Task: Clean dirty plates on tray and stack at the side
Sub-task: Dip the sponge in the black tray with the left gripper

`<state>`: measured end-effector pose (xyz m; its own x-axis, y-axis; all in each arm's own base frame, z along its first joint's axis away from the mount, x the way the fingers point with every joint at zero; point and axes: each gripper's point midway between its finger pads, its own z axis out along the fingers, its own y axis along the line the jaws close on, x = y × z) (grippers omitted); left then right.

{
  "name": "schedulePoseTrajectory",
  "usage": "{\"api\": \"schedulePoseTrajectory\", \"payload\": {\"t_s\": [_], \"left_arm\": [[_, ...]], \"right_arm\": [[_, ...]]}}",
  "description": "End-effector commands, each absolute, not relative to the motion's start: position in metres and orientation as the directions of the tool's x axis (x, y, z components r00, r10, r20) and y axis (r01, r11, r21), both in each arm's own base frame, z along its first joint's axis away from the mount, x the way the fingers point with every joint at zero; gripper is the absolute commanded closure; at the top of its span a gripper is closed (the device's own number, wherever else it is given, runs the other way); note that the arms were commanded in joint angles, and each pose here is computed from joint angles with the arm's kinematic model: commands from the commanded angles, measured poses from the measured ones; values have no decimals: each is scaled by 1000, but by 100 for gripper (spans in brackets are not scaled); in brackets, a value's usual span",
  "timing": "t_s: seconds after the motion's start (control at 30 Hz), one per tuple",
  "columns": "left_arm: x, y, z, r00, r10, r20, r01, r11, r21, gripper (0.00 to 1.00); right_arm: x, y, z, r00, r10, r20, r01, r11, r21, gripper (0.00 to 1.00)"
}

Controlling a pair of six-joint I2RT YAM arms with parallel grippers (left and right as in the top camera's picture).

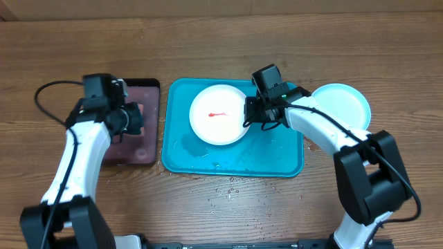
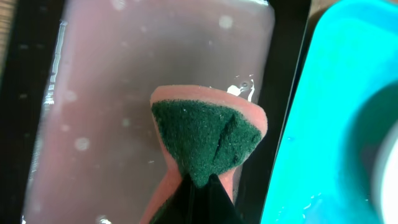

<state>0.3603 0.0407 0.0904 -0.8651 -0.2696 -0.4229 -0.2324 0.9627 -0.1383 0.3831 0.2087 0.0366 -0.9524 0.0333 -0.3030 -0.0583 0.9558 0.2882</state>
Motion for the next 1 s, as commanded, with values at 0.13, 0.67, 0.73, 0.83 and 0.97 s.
{"api": "schedulePoseTrajectory", "payload": {"t_s": [0.13,0.67,0.73,0.83,0.97], "left_arm": [[363,35,125,-802,-276,-529,-151,952,-267,96],[381,16,145,-754,-157,-638,52,954,-296,96],[382,14,148,-746,-143,-650,89,947,-309,96],[381,13,151,-737,-127,-664,132,936,-327,96],[379,19,157,-724,-151,-673,151,917,-369,96]], "right_arm": [[384,207,15,-958,-44,-283,-116,963,244,96],[383,206,14,-958,-52,-283,-122,964,237,96],[383,206,14,-958,-52,-282,-122,964,237,96],[383,206,14,-958,-52,-282,-122,964,236,96],[383,206,14,-958,-52,-282,-122,964,236,96]]}}
